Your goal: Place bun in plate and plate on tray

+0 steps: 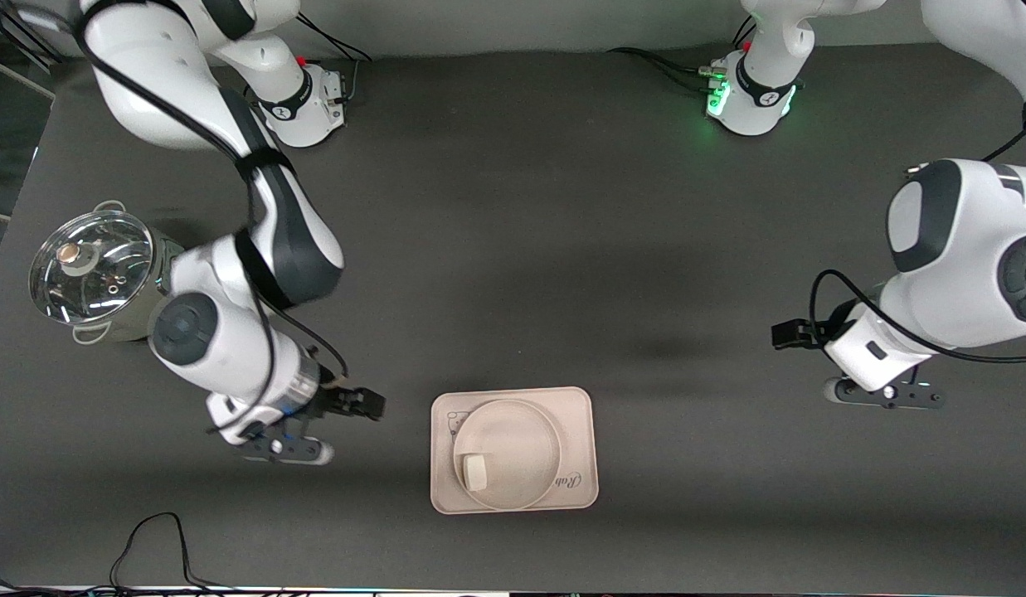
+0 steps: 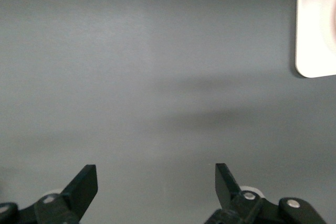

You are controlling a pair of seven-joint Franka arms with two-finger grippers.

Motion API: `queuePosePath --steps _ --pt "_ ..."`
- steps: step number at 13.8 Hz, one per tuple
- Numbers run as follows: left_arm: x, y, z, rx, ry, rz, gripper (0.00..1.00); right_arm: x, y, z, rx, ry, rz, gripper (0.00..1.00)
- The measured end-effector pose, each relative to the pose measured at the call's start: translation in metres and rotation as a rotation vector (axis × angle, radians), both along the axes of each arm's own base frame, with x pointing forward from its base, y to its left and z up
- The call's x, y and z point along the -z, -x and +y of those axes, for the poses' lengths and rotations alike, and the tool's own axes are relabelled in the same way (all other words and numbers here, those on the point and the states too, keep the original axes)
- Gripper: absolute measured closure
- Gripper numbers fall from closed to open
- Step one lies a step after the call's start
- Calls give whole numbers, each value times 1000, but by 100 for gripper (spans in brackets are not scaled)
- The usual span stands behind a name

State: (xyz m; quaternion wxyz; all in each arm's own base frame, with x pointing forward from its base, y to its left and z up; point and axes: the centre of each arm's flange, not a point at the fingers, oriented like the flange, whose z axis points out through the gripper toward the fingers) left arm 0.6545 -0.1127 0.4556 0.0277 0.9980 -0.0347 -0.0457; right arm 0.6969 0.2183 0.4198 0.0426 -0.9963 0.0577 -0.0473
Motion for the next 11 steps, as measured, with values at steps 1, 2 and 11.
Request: queuePosePath --steps 1,2,11 --pt "0 1 -8 1 0 -1 0 -19 15 -16 15 11 -4 0" --pt "0 2 -11 3 0 -2 0 -39 31 -32 33 19 -11 0" --pt "-70 80 84 -129 -69 14 0 -146 155 -184 -5 49 46 0"
